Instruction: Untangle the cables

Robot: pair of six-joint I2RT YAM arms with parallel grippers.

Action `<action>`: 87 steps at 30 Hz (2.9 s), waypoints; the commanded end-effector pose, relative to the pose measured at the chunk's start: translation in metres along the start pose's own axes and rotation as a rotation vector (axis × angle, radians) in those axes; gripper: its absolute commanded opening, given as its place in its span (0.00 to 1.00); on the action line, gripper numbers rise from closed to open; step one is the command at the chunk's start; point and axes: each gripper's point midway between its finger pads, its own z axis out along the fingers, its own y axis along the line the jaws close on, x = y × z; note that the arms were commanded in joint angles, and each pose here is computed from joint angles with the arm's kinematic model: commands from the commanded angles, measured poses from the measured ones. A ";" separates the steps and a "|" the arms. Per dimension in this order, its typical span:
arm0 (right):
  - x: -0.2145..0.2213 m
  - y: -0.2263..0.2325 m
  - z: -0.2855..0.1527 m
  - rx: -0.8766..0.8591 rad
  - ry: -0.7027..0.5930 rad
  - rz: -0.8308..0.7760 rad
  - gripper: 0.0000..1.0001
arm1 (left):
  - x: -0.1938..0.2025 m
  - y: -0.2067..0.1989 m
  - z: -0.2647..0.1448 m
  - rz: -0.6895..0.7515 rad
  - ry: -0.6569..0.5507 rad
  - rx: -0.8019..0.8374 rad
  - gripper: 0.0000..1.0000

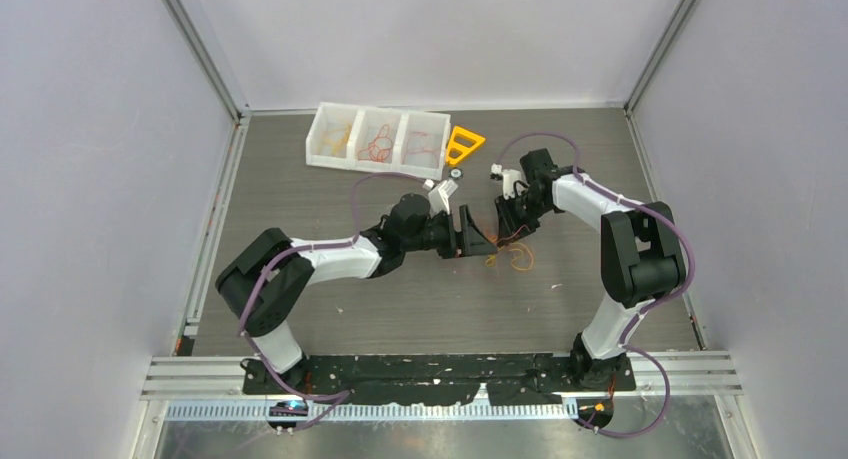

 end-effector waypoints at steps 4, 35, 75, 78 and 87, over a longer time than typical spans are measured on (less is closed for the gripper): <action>-0.013 0.007 -0.011 -0.003 -0.060 -0.019 0.23 | -0.010 -0.031 0.018 0.033 -0.034 0.091 0.71; 0.006 -0.008 -0.013 0.066 -0.010 -0.084 0.39 | -0.007 -0.126 -0.022 0.337 0.043 0.335 0.00; -0.001 0.016 -0.018 -0.045 -0.055 0.003 0.38 | 0.009 -0.026 0.070 -0.046 -0.071 0.003 0.30; 0.000 0.013 -0.017 -0.029 -0.052 -0.005 0.38 | 0.010 -0.044 0.063 -0.011 -0.046 0.060 0.07; 0.008 -0.017 -0.003 0.070 0.002 -0.061 0.40 | 0.004 -0.130 -0.026 0.360 0.014 0.236 0.00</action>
